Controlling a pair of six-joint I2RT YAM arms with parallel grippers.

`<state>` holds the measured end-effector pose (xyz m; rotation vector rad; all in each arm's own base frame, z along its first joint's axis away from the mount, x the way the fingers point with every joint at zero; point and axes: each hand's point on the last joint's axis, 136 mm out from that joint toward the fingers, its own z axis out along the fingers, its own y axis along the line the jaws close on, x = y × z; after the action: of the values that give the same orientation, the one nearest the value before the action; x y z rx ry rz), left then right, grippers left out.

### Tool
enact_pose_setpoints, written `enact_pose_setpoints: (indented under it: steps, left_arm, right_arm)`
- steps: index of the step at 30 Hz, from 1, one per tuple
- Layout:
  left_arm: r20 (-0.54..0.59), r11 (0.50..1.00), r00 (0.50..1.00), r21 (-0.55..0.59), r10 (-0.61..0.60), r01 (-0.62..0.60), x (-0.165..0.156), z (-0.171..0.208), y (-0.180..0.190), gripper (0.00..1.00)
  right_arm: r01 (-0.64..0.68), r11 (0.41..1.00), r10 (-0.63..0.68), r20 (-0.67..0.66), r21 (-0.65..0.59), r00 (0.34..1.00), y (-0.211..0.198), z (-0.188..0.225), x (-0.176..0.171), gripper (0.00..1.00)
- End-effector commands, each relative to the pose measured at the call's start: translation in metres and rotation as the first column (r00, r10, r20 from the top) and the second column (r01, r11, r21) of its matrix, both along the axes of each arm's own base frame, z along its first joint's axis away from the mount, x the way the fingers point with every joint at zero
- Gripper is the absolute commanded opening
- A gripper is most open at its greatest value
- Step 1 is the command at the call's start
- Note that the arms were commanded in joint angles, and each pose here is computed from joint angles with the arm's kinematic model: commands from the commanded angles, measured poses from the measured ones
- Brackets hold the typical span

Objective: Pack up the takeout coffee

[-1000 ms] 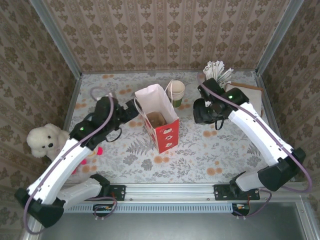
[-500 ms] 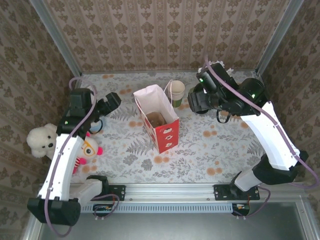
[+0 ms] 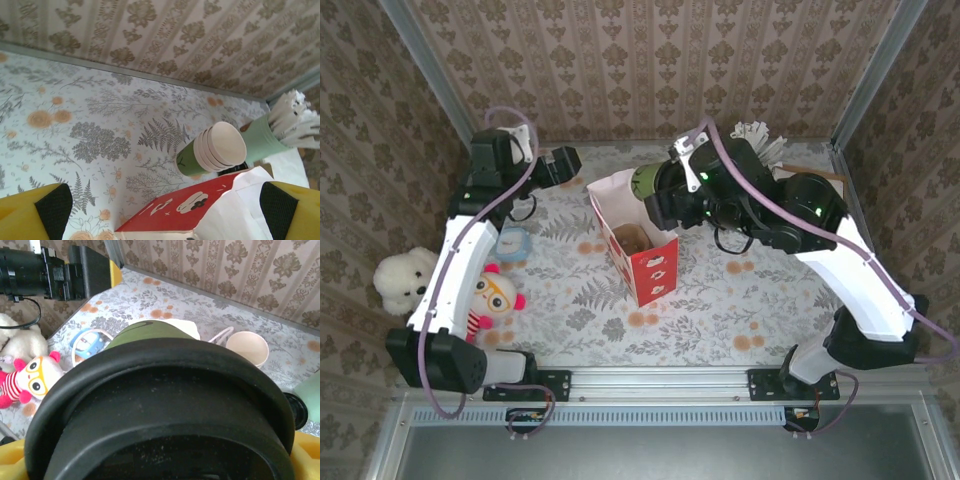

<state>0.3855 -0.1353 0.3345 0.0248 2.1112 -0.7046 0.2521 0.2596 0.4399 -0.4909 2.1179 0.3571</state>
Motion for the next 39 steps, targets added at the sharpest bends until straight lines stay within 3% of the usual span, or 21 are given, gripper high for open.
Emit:
enact_pose_setpoints:
  steps: [1,5,8,12,16,22,25,31,37,39]
  left_arm:
    - [0.044,0.989,0.991,0.074,-0.13,0.126,-0.006,0.011,-0.021,1.0]
    - [-0.001,0.982,0.991,0.135,-0.132,0.131,-0.003,0.002,-0.032,0.99]
    - [-0.039,0.982,0.998,0.181,-0.046,0.053,-0.002,-0.005,-0.023,0.98]
    - [-0.031,0.992,0.998,0.119,0.047,-0.043,-0.016,0.007,-0.009,0.98]
    - [-0.017,0.999,0.999,-0.015,-0.045,0.045,-0.051,0.028,-0.032,0.93]
    - [-0.052,0.986,0.988,-0.087,-0.148,0.143,-0.099,0.025,-0.057,0.88]
    - [-0.074,0.987,0.988,-0.098,-0.137,0.13,-0.106,0.018,-0.055,0.74]
    - [-0.118,0.987,0.984,-0.1,-0.135,0.124,-0.12,-0.003,-0.049,0.57]
    - [-0.167,0.987,0.976,-0.099,-0.14,0.125,-0.124,-0.019,-0.045,0.23]
    - [-0.16,0.985,0.976,-0.112,-0.149,0.132,-0.124,-0.018,-0.046,0.16]
  right_arm:
    - [0.075,0.997,-0.074,0.016,-0.036,0.997,0.014,-0.011,0.018,0.73]
    - [0.082,0.987,-0.086,-0.029,-0.135,0.996,0.031,-0.037,0.023,0.73]
    - [0.089,0.983,-0.101,-0.07,-0.161,0.992,0.039,-0.053,0.025,0.73]
    - [0.103,0.969,-0.131,-0.112,-0.226,0.985,0.045,-0.08,0.03,0.72]
    - [0.078,0.964,-0.121,-0.159,-0.252,0.98,0.054,-0.098,0.03,0.73]
    - [0.045,0.967,-0.097,-0.198,-0.25,0.975,0.067,-0.112,0.03,0.73]
    - [0.043,0.965,-0.096,-0.196,-0.257,0.976,0.067,-0.113,0.031,0.73]
    - [0.045,0.969,-0.102,-0.224,-0.244,0.969,0.072,-0.124,0.032,0.72]
    - [0.051,0.976,-0.104,-0.246,-0.213,0.964,0.077,-0.129,0.034,0.72]
    - [0.036,0.982,-0.088,-0.286,-0.184,0.954,0.084,-0.136,0.033,0.72]
